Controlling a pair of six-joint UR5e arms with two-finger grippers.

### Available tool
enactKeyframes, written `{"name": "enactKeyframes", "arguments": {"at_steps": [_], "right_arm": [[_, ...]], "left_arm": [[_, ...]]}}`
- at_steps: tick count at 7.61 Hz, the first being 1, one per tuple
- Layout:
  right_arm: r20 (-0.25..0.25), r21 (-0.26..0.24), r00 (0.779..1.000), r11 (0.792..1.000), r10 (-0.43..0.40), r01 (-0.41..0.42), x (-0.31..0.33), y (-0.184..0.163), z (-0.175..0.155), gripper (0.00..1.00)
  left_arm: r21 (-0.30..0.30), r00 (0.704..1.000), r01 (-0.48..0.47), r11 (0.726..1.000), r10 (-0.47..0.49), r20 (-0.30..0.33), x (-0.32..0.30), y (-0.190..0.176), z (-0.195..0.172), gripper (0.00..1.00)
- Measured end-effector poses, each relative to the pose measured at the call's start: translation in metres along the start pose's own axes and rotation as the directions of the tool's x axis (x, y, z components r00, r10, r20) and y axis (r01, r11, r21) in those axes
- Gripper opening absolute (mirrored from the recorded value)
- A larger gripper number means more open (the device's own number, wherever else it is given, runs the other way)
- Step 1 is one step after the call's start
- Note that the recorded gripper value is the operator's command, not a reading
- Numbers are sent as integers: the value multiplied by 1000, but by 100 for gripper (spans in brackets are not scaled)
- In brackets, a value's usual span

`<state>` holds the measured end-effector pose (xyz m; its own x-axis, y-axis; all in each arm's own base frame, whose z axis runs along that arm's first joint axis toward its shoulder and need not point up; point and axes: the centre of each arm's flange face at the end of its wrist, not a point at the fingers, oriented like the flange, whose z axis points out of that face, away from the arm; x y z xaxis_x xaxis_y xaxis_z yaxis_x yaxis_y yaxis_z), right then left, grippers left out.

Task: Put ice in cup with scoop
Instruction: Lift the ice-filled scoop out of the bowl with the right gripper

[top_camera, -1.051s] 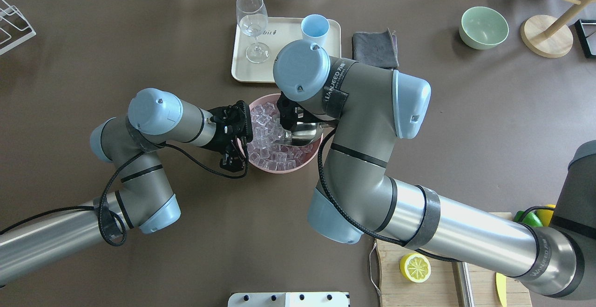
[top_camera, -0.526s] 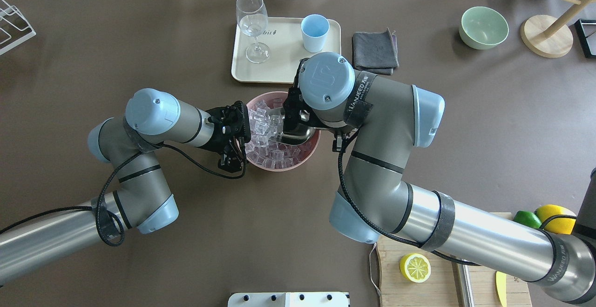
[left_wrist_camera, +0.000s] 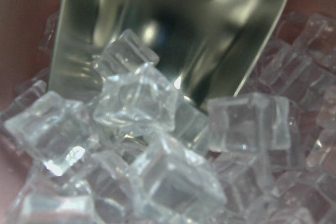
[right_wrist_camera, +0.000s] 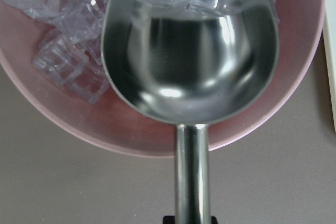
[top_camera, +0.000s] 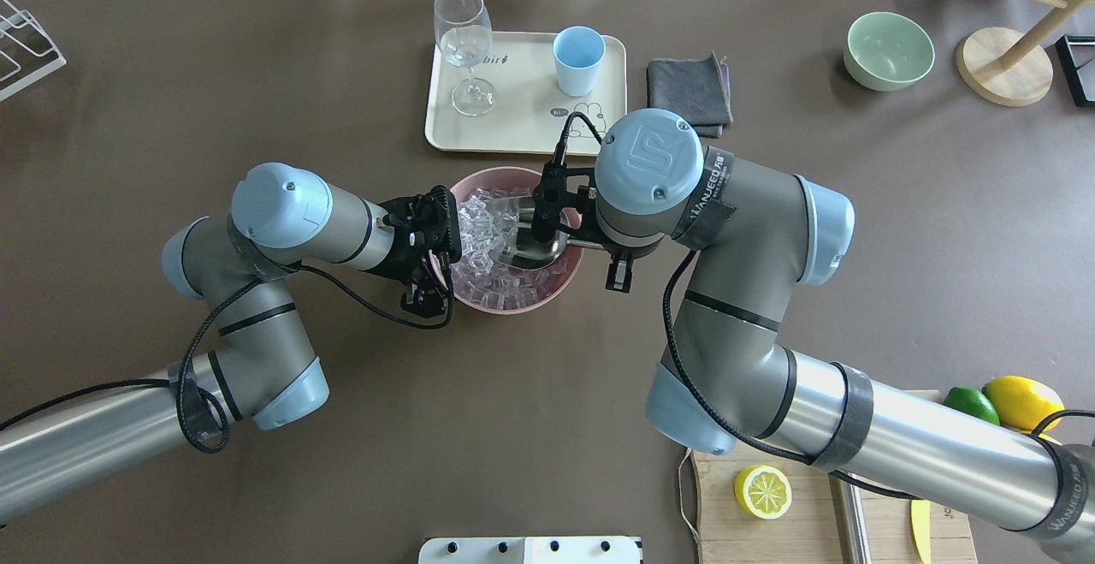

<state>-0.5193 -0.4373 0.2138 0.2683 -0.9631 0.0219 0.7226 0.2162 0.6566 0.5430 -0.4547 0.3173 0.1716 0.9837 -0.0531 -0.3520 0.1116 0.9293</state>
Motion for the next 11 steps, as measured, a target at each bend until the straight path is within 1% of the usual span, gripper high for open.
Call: {"name": "enactKeyframes", "arguments": {"at_steps": [2, 5, 7, 8, 11], "right_arm": [[5, 59, 999, 997, 50, -50, -2, 8, -1, 0], [13, 147, 993, 982, 119, -119, -4, 26, 8, 0], [62, 200, 983, 963, 175, -184, -9, 39, 15, 0], [79, 218, 976, 951, 205, -217, -10, 41, 15, 0], [125, 245, 955, 924, 269, -292, 2, 47, -4, 0]], "left_arm": [[0, 1000, 0, 1000, 0, 0, 0, 0, 0, 99], [0, 1000, 1, 1000, -1, 3, -2, 1, -1, 99], [-2, 1000, 3, 1000, -3, 7, -5, 3, -3, 99], [-5, 1000, 4, 1000, -4, 7, -6, 5, -3, 99], [-6, 1000, 5, 1000, -5, 5, -6, 9, -3, 99]]}}
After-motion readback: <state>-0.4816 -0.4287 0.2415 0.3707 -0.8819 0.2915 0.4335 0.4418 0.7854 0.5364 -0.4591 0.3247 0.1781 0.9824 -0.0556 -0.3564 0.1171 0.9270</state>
